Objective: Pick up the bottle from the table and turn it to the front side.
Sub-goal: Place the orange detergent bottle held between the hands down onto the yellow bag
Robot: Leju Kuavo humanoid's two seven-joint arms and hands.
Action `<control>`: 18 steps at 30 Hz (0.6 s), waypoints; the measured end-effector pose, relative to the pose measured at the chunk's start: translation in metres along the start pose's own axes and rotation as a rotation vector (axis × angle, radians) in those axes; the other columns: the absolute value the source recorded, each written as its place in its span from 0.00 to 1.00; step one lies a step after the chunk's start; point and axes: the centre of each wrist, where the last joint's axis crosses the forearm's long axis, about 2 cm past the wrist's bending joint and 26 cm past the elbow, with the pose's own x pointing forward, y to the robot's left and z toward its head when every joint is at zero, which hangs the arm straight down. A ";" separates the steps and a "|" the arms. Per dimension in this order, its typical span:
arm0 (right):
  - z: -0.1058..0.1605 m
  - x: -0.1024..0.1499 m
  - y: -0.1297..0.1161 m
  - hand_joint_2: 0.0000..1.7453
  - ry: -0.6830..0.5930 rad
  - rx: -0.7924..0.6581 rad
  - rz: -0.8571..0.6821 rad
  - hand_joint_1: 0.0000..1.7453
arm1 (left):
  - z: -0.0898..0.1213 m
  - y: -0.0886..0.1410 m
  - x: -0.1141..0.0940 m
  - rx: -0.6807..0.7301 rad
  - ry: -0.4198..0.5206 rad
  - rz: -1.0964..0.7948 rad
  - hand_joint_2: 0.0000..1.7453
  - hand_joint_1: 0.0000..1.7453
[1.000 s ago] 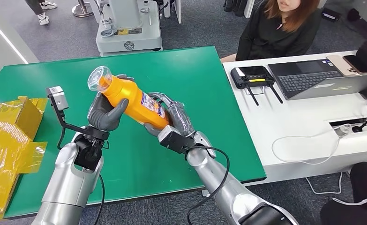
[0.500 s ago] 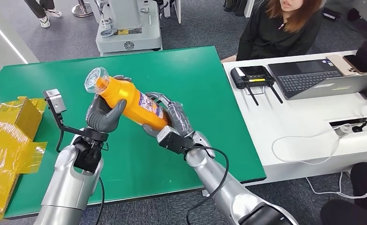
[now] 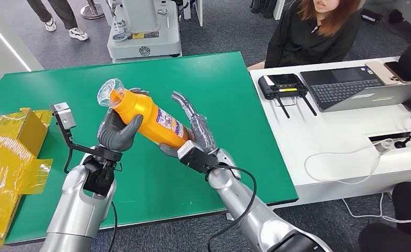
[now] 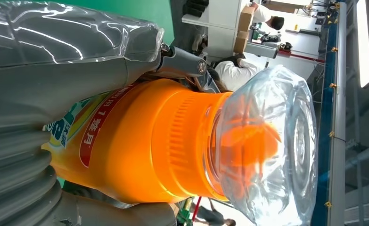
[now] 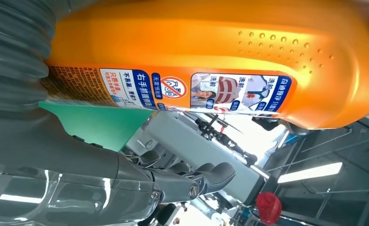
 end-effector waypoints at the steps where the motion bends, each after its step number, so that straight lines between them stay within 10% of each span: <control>1: 0.001 0.000 0.000 1.00 0.000 -0.004 -0.001 0.00 | 0.000 0.000 0.000 0.002 -0.001 -0.013 1.00 1.00; 18: 0.040 0.023 -0.002 1.00 -0.128 -0.121 -0.152 0.00 | -0.002 0.004 0.007 -0.010 -0.002 -0.634 1.00 1.00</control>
